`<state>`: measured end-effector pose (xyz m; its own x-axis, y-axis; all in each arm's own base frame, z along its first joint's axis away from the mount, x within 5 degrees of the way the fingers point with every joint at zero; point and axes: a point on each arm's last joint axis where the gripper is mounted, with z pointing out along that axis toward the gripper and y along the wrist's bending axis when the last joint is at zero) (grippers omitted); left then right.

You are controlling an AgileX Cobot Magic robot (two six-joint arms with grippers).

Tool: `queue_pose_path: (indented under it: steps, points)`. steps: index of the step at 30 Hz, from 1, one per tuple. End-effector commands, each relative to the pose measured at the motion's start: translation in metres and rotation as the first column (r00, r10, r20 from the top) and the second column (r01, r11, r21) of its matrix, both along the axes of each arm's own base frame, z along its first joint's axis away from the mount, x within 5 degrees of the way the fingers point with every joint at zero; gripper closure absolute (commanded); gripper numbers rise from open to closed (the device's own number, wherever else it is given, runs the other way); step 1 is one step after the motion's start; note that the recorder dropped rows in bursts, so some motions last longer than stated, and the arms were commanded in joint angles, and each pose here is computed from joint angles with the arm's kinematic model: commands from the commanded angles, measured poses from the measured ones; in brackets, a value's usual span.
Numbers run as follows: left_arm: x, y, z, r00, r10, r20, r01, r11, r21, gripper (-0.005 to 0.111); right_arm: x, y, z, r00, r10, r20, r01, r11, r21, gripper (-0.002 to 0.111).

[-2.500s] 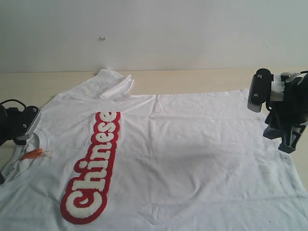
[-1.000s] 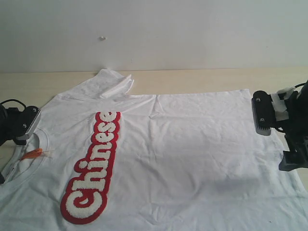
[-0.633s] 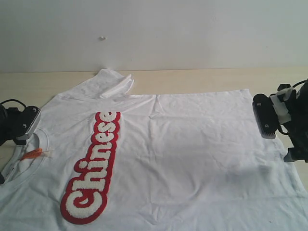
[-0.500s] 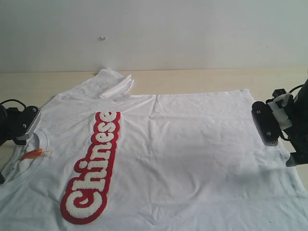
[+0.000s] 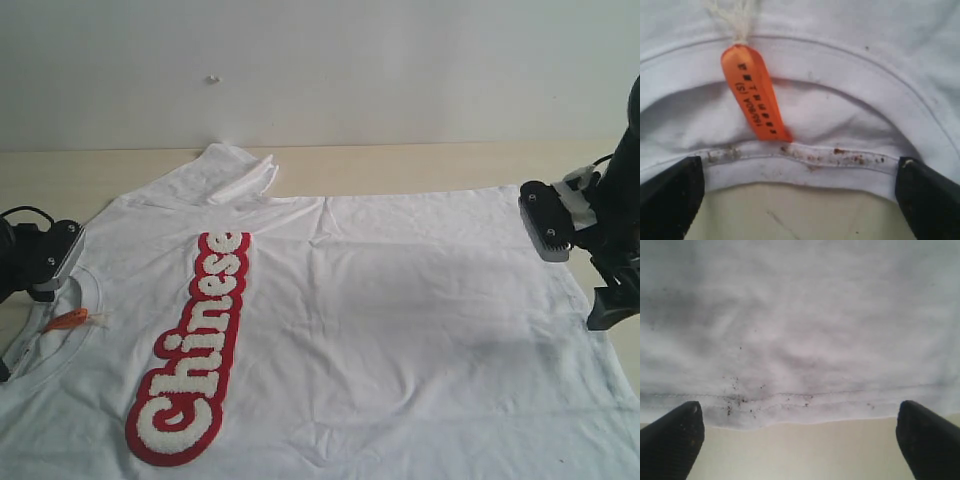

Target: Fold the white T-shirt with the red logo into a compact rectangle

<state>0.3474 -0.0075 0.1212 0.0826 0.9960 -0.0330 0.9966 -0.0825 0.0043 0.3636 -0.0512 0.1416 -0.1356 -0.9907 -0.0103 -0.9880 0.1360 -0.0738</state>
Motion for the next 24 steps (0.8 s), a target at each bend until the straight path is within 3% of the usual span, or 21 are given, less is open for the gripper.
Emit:
queue_pose_path:
  steps: [1, 24]
  points:
    - [0.001, 0.001, 0.002, 1.0, 0.008, 0.006, -0.008, 1.0, -0.001, 0.002, 0.01, -0.005, -0.009, 0.996, -0.007, -0.094, 0.009, 1.0, 0.021, 0.003]
    - [0.001, 0.001, 0.002, 1.0, 0.008, 0.006, -0.008, 1.0, -0.001, 0.002, 0.015, -0.009, -0.013, 0.988, -0.05, -0.149, 0.05, 0.999, -0.004, 0.003]
